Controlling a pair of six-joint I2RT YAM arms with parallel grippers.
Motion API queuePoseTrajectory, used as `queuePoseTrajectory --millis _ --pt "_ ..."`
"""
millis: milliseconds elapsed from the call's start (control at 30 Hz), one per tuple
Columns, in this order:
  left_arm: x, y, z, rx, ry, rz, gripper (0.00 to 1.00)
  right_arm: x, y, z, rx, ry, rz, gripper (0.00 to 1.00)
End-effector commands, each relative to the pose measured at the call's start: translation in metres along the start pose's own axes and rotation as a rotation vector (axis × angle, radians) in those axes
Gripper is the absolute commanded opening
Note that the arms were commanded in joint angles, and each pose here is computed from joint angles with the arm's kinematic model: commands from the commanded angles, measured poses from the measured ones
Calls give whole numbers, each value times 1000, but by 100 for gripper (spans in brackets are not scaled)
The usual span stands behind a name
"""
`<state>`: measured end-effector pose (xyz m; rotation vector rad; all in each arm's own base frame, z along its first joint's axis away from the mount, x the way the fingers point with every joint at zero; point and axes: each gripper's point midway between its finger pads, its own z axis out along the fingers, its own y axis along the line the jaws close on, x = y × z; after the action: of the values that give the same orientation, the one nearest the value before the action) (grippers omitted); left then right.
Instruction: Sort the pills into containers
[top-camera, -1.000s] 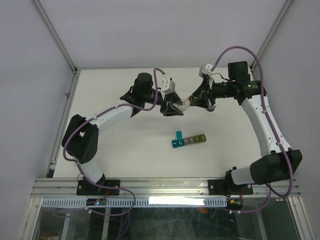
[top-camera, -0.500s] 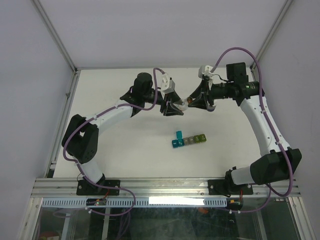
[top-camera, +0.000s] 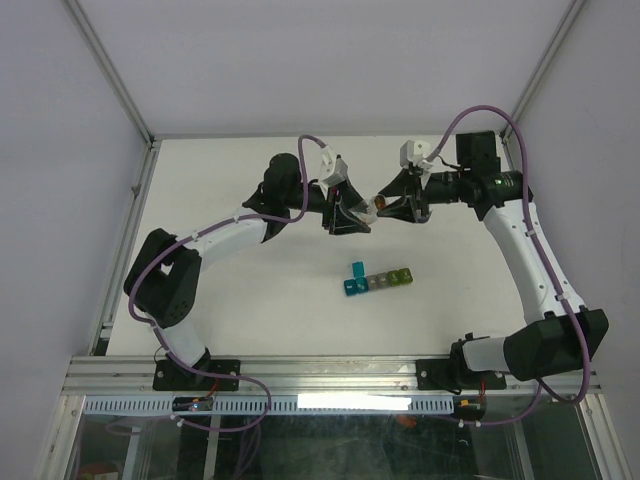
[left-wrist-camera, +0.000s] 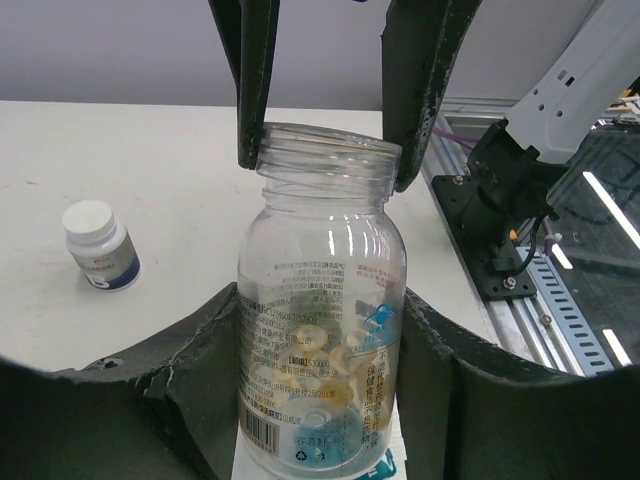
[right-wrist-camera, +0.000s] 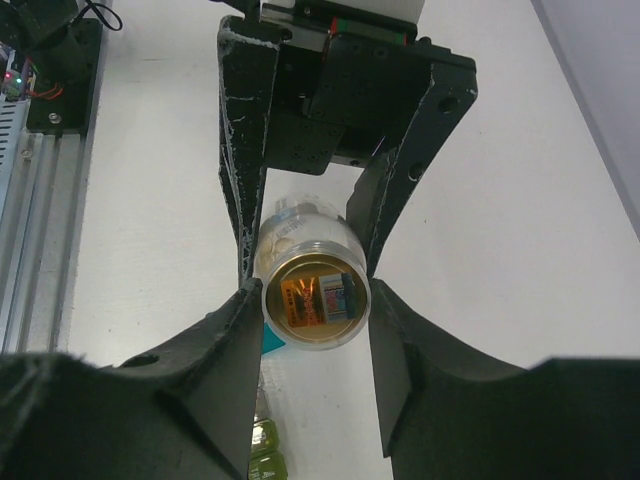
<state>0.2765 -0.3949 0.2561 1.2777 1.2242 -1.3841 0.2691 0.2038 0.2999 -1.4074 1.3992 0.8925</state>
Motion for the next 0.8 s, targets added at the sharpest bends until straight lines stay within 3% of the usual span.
queuePoseTrajectory --millis 0,300,533,633,700,767 --pt "-60 -14 -2 7 -141 186 0 2 11 4 -27 -9 35 28" --pt "-54 -5 12 -148 -164 363 0 28 3 13 44 51 306 24" --pt "-60 25 12 -370 -185 363 0 69 -9 25 216 206 569 20" --pt "-55 46 17 -473 -173 334 0 88 -16 33 314 217 780 20" --pt "-49 57 20 -505 -164 321 0 84 -19 36 315 188 855 22" --pt "-42 65 23 -517 -146 321 0 71 -23 35 287 145 876 34"
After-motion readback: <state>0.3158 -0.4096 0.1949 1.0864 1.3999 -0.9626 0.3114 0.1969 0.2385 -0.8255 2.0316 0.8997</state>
